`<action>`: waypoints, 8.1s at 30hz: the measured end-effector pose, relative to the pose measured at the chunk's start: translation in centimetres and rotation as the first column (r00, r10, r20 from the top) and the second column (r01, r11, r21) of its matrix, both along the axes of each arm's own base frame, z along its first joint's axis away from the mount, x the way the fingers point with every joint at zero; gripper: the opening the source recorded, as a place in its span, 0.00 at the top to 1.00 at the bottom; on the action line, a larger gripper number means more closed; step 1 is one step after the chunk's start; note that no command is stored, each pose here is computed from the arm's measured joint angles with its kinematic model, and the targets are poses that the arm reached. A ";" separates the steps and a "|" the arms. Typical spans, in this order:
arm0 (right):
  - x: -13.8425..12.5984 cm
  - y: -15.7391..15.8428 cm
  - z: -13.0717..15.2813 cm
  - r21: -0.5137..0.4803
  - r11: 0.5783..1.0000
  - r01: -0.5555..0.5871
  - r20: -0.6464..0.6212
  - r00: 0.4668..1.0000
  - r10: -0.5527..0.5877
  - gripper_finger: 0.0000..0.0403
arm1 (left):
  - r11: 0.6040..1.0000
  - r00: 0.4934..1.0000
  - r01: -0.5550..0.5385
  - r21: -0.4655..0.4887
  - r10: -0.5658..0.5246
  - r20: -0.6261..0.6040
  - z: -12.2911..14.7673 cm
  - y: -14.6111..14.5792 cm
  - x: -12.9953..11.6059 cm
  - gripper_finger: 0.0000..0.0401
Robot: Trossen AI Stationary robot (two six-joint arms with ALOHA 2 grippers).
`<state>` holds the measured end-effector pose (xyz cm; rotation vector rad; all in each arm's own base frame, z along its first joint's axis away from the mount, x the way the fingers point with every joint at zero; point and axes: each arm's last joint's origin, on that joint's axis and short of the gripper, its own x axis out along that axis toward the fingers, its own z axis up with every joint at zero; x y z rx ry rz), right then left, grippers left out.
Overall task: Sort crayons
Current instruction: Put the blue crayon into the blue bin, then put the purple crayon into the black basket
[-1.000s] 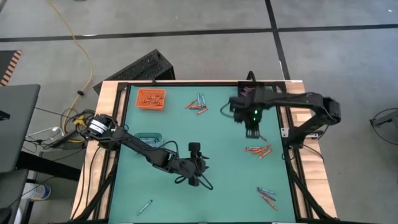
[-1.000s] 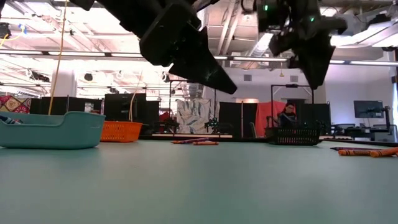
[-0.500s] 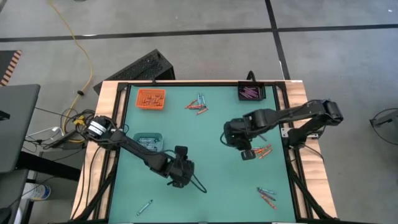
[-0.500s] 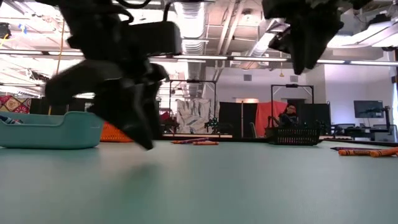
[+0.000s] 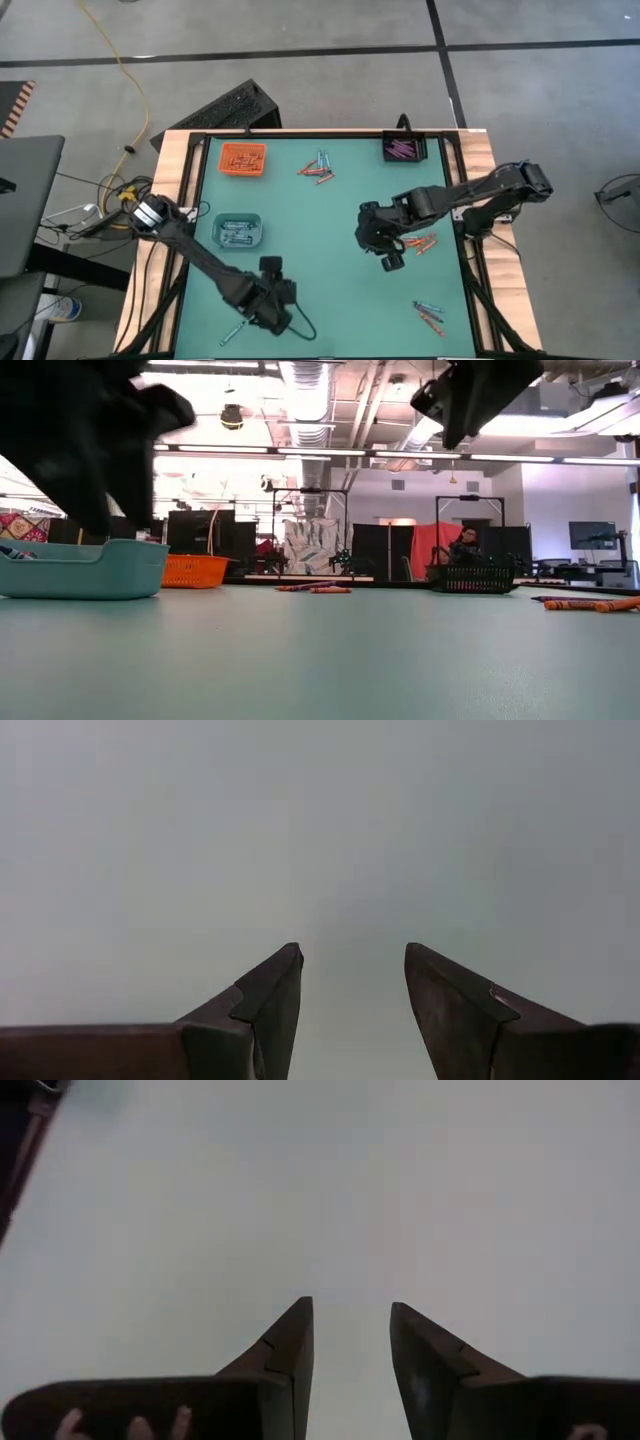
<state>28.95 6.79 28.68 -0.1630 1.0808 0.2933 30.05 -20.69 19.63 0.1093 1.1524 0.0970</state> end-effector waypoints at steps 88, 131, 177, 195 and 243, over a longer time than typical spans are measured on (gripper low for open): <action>0.0 11.9 -4.3 0.033 0.961 -0.274 0.031 0.961 0.274 0.68 | 0.824 0.814 -0.557 -0.106 0.517 -0.263 -5.8 -9.8 -9.8 0.99; -1.9 14.5 -4.3 -0.014 0.943 -0.332 0.043 0.942 0.332 0.68 | 0.819 0.942 -0.029 0.573 0.214 -0.257 5.6 8.1 1.3 1.00; -2.4 12.2 -5.1 -0.148 0.981 -0.123 -0.102 0.989 0.109 0.68 | 0.951 0.952 -0.293 0.100 0.300 -0.063 -0.8 14.8 -13.2 0.92; -3.5 11.3 -5.4 -0.213 0.975 -0.054 -0.217 0.976 0.007 0.68 | 0.932 0.932 -0.362 -0.015 0.361 -0.031 0.7 14.2 -12.4 0.75; -11.1 -11.1 -9.7 -0.249 0.565 0.787 -0.348 0.472 -0.810 0.73 | 0.904 0.615 0.371 0.212 -0.410 0.673 -2.3 3.8 2.9 0.75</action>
